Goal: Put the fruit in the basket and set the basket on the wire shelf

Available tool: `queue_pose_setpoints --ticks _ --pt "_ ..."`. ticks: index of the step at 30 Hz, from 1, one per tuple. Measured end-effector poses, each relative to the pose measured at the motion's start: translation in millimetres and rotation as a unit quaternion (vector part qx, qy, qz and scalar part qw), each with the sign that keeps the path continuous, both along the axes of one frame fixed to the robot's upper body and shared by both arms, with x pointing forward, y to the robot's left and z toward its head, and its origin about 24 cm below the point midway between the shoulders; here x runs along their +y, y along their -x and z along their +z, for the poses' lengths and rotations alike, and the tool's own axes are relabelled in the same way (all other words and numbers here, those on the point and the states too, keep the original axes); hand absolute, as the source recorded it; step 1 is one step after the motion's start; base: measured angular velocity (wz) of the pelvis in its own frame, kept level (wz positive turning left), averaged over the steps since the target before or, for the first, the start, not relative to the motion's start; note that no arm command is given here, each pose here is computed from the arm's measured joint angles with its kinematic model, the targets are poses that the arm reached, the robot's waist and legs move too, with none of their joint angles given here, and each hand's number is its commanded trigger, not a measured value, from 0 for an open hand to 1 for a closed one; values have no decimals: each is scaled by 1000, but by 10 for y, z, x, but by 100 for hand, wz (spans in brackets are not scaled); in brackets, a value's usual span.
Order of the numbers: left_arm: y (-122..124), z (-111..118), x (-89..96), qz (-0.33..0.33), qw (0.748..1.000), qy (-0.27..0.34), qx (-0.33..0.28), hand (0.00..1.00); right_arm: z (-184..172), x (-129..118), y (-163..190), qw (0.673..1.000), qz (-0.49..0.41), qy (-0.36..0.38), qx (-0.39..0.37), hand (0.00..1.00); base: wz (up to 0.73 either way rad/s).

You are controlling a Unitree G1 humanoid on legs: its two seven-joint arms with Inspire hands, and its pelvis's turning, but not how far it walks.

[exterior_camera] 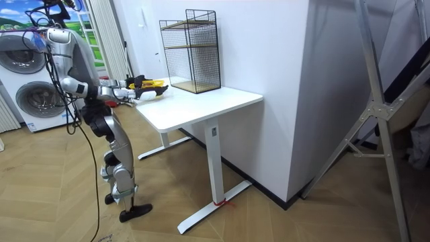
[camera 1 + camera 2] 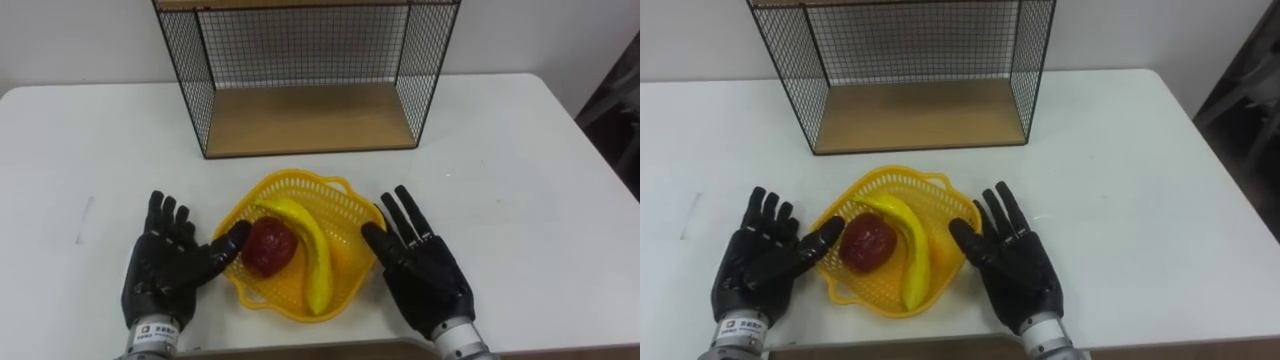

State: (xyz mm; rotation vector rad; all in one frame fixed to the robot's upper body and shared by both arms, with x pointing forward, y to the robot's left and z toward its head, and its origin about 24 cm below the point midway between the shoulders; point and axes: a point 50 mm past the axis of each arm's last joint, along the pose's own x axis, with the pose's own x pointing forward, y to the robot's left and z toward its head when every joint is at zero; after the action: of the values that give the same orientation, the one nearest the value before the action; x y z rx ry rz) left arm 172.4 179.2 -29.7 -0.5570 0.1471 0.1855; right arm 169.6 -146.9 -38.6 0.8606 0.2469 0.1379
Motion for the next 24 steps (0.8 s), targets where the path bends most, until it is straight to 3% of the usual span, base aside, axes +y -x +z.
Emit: queue_pose_setpoints --ticks 9,17,24 --pt "-5 23 -30 -18 1000 -21 -5 0 7 84 6 991 61 114 -17 0 0" --pt "-30 52 -192 -51 998 -17 -13 0 117 216 -179 972 89 212 -49 0 0" --pt "-68 63 -296 -75 997 -12 -15 0 141 262 -225 967 82 237 -49 0 0"
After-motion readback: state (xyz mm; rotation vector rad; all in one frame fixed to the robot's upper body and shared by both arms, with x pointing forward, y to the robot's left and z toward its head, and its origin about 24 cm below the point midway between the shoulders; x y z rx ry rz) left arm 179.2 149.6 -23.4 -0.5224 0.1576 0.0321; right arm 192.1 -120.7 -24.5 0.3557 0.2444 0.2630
